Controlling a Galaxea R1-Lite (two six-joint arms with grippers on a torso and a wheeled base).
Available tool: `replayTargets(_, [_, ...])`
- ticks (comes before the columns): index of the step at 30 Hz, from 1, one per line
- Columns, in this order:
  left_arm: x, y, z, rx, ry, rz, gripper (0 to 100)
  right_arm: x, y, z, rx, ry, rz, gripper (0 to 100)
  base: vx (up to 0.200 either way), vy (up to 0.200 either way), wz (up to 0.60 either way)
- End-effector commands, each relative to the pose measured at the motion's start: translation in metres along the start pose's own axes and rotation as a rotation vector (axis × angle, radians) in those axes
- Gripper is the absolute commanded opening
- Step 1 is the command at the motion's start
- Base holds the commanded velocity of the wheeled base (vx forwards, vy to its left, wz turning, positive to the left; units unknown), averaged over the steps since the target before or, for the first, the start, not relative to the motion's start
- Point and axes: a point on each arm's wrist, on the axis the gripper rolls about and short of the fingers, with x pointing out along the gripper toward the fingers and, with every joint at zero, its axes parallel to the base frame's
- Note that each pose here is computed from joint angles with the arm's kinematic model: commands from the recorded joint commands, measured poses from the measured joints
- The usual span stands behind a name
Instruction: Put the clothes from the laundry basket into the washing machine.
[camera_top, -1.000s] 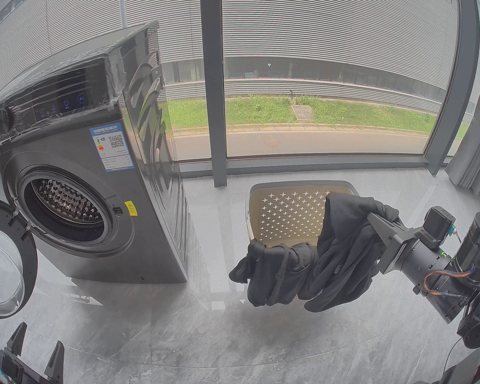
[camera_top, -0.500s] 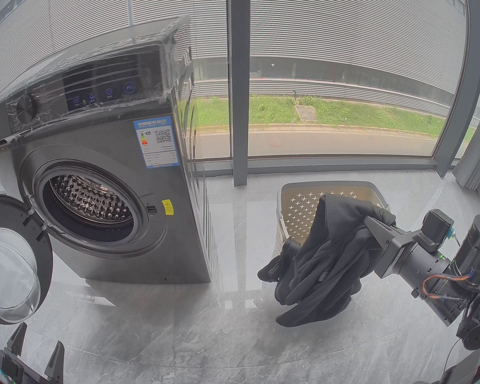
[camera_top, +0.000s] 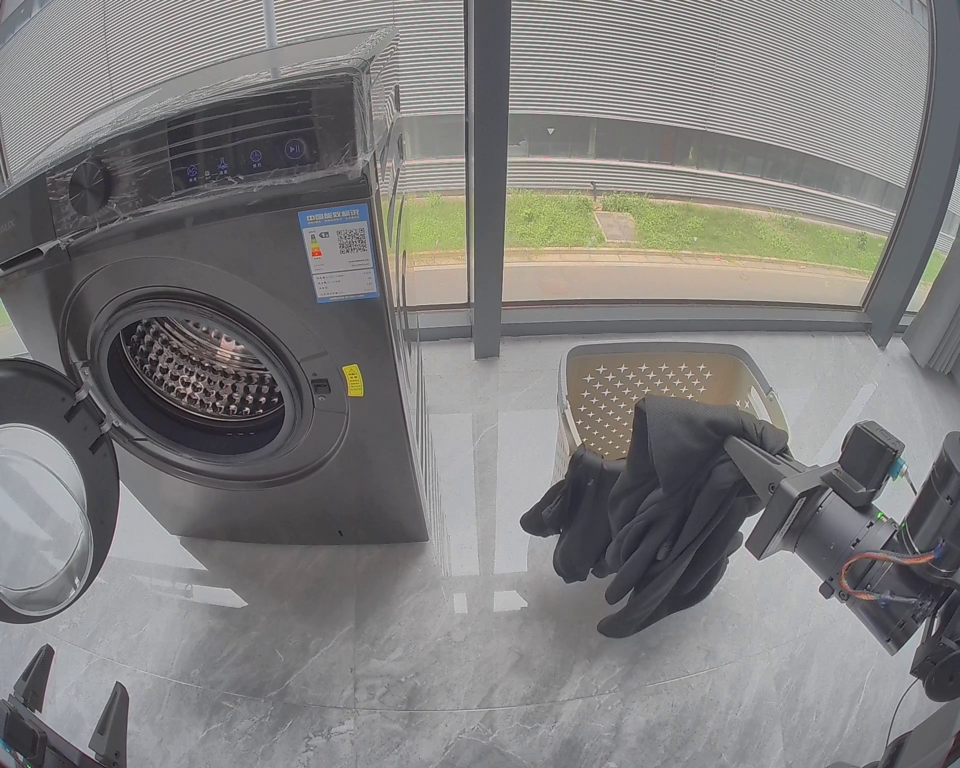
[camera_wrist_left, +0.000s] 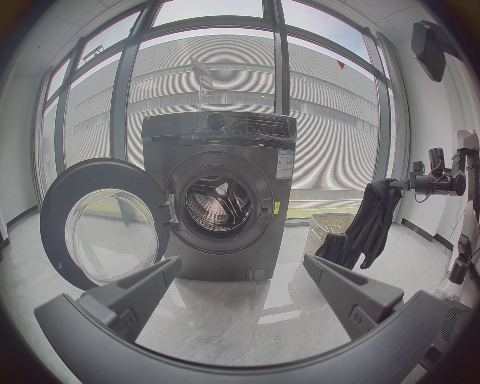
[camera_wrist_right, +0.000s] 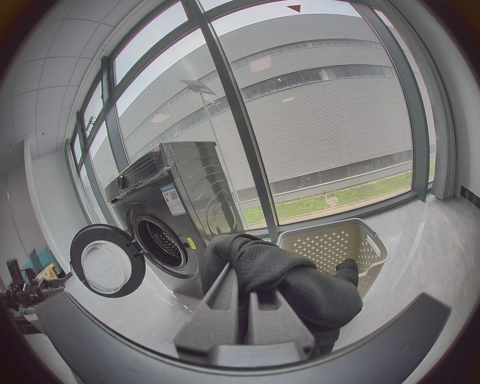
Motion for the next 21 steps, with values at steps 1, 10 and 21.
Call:
replayTargets(1, [-0.0001,0.0002,-0.0052,-0.001,-0.001,0.0,100,0.0005,0.0,-0.0009,0.002,0.004,0.002,0,0.0,0.0,0.0])
replayTargets(10, [-0.0001,0.0002,-0.0052,-0.001,-0.001,0.0,100,0.0007,0.0002,-0.0004,0.003,0.001,0.002,0,0.0,0.178,0.0])
replayTargets(21, [-0.0001,0.0002,-0.0052,-0.004,-0.001,0.0,100,0.0007,0.0003,-0.0004,0.003,0.002,0.007,0,0.0,0.2,0.0])
